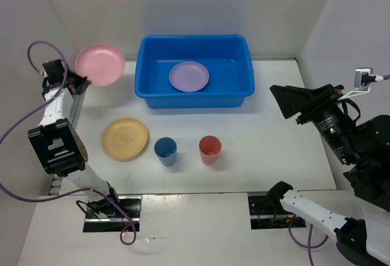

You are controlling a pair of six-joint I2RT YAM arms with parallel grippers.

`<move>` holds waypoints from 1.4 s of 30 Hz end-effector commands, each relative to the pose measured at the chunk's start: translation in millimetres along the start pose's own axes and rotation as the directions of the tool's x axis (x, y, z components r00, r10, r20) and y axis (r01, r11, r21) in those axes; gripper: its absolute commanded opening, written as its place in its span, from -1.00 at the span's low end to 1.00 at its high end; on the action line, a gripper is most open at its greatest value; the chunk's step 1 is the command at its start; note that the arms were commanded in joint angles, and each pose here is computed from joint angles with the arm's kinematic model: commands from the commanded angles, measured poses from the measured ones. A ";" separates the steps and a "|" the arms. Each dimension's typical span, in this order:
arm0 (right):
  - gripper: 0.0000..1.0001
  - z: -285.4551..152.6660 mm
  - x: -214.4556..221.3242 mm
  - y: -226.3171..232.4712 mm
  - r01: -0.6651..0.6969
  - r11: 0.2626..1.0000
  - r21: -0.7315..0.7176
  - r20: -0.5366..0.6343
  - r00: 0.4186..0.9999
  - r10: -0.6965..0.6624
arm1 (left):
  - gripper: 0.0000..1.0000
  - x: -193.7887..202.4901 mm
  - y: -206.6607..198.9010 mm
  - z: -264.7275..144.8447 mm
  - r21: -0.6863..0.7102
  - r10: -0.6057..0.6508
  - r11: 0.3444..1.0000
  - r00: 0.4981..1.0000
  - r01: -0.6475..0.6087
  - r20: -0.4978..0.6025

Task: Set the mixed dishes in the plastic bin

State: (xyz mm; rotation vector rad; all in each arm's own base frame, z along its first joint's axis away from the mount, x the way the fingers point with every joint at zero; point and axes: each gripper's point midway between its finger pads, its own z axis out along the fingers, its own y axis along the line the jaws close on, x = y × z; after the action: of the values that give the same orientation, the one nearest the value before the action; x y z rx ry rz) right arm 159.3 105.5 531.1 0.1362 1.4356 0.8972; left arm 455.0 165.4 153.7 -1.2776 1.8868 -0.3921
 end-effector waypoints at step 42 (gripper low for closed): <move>0.59 7.4 15.8 -6.0 -0.069 0.998 0.010 -0.013 0.998 0.069 | -0.20 280.2 -262.2 70.5 0.387 0.561 0.806 0.785 -0.447 -0.261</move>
State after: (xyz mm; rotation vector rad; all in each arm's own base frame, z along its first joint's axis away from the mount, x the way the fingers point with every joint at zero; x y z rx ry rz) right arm 168.7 116.0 506.3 0.1785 1.5041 0.9273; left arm 621.7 -187.3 105.9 -0.4733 2.3814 -0.5795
